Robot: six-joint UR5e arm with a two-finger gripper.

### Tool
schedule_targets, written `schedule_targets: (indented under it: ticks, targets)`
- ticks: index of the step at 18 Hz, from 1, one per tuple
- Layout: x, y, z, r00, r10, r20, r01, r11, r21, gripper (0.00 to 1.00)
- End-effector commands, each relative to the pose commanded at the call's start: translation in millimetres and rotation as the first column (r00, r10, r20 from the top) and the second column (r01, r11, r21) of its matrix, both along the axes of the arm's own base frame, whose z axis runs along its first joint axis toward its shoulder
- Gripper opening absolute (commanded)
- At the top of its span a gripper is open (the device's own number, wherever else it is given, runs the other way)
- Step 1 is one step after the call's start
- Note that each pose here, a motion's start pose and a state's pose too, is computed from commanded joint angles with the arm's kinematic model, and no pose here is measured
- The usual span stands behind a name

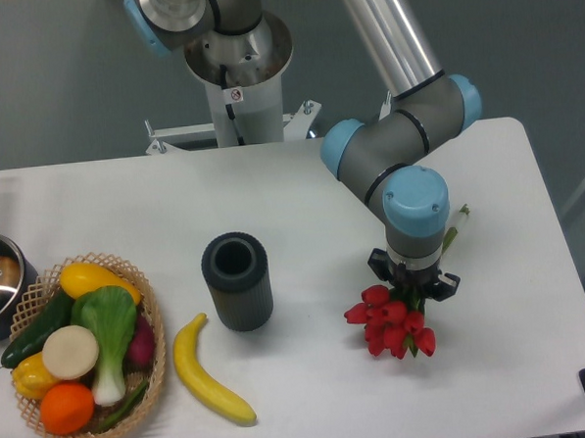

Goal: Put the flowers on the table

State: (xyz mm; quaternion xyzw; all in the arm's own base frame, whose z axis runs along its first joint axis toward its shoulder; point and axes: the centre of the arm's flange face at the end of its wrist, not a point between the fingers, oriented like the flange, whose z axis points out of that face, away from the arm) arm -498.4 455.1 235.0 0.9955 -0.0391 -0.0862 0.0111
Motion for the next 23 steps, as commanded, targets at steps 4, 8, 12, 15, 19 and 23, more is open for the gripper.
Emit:
schedule_targets:
  ticks: [4,8,12,15,19,23]
  targets:
    - [3,-3,34,0.999,-0.001,-0.045,0.003,1.0,0.031,1.0]
    - [13,-17,95,0.992,-0.018,-0.122,0.026,0.997,0.066,1.0]
    - [16,-71,163,0.983,-0.065,-0.174,0.076,0.995,0.059,1.0]
    - [17,-109,191,0.956,-0.258,-0.138,0.256,0.966,-0.031,1.0]
    - [5,-161,222,0.955,-0.276,-0.11,0.283,0.957,0.058,1.0]
    - [-2,-209,235,0.924,-0.367,-0.112,0.375,0.925,0.066,1.0]
